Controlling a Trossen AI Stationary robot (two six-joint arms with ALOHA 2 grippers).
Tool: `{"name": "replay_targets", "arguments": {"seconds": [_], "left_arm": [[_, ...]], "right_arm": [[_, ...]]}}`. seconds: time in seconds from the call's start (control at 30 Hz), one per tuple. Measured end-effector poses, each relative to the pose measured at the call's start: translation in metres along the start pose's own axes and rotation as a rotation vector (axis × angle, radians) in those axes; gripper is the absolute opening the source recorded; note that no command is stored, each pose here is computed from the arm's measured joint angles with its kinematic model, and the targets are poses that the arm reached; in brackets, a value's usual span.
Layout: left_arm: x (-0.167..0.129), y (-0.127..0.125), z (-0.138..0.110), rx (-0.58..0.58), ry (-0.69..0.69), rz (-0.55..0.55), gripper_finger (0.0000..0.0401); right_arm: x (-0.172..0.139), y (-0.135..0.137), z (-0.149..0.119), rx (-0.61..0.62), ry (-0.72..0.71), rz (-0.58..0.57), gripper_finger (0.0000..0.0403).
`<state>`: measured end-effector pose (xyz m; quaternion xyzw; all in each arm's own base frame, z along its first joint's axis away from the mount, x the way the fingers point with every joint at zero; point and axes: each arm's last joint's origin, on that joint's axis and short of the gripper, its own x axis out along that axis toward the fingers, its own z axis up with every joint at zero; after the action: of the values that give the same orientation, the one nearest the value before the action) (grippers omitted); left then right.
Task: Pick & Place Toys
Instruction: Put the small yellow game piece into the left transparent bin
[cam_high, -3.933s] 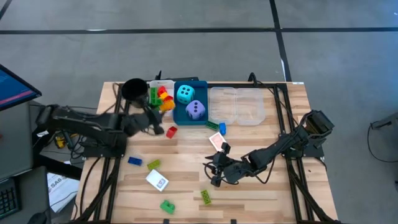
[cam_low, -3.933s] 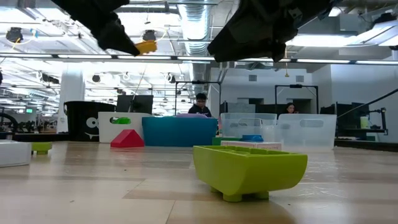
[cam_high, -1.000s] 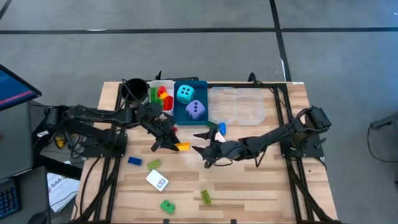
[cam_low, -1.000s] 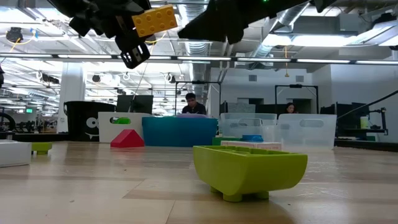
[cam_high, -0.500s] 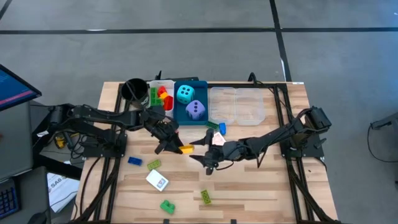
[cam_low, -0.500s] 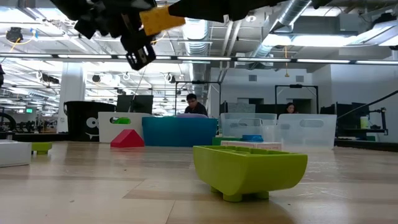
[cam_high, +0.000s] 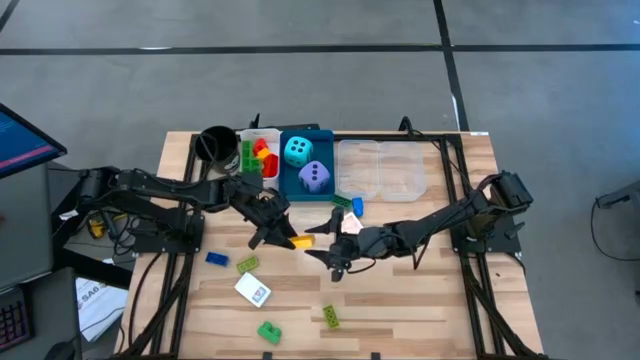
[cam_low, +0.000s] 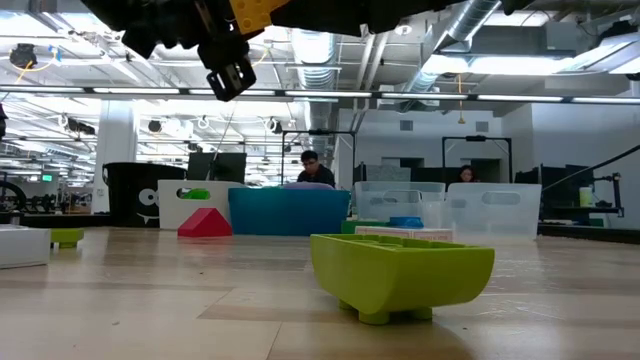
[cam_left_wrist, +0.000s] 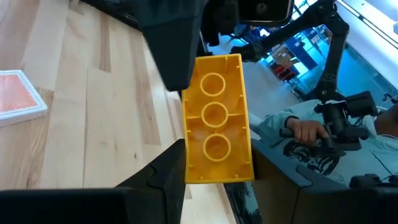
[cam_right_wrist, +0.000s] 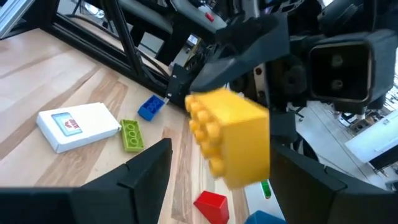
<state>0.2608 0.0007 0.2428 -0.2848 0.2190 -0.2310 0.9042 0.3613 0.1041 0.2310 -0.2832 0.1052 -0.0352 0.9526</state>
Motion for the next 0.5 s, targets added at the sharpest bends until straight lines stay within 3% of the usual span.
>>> {"name": "replay_targets", "arguments": {"seconds": [0.37, 0.5], "left_arm": [[0.0000, 0.0009, -0.0009, -0.025, 0.003, 0.016, 0.0140], [0.0000, 0.0010, -0.0008, -0.025, 0.001, 0.020, 0.0140]], "right_arm": [[-0.0001, -0.0019, 0.0043, 0.021, -0.047, -0.008, 0.0248], [0.0001, -0.0022, 0.0040, 0.022, -0.046, -0.009, 0.0225]]}}
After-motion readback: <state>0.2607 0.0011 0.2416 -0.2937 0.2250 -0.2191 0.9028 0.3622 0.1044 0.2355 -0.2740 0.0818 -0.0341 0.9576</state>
